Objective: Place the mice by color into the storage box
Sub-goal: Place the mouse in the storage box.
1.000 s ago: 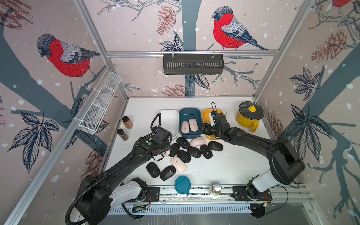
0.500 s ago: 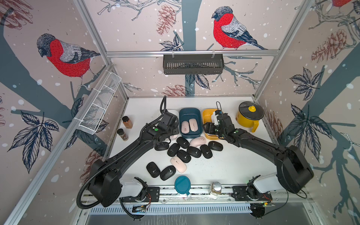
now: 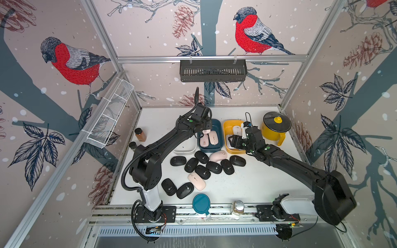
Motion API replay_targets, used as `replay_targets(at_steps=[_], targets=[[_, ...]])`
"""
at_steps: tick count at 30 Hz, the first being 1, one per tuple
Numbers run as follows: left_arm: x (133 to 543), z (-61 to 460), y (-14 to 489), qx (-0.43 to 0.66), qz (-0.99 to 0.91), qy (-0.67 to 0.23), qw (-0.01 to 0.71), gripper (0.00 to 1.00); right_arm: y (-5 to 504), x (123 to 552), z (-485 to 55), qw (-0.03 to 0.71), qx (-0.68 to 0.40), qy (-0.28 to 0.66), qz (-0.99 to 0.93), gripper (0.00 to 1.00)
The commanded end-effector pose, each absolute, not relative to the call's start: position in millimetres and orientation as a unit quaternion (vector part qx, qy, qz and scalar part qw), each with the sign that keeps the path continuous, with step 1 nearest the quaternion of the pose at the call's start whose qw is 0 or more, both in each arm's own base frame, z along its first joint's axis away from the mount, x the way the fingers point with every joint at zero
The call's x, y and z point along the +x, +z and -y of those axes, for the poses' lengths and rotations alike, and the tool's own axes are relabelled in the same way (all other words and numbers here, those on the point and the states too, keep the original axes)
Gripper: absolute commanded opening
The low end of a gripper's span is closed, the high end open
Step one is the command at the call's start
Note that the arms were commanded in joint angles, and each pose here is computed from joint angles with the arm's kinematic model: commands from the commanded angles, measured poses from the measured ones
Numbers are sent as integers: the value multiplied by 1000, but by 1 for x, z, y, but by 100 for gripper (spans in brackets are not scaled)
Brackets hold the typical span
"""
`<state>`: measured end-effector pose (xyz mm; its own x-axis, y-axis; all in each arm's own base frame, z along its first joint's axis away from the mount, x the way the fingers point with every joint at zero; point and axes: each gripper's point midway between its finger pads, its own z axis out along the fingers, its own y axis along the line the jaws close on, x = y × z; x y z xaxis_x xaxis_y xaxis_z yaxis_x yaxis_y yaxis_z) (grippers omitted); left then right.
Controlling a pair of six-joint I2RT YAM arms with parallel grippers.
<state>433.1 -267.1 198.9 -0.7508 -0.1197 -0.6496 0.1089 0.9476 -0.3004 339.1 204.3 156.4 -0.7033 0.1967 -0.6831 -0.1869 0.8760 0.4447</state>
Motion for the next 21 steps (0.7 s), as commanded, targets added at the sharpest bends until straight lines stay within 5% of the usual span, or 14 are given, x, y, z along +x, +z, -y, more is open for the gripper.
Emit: replay_targets(at_steps=[1, 21], targets=[[441, 278, 190, 14, -925, -165, 341, 48, 155, 337, -196, 390, 12, 239, -889, 74], [505, 289, 111, 7, -946, -113, 305, 48, 141, 332, -191, 375, 14, 241, -895, 74]])
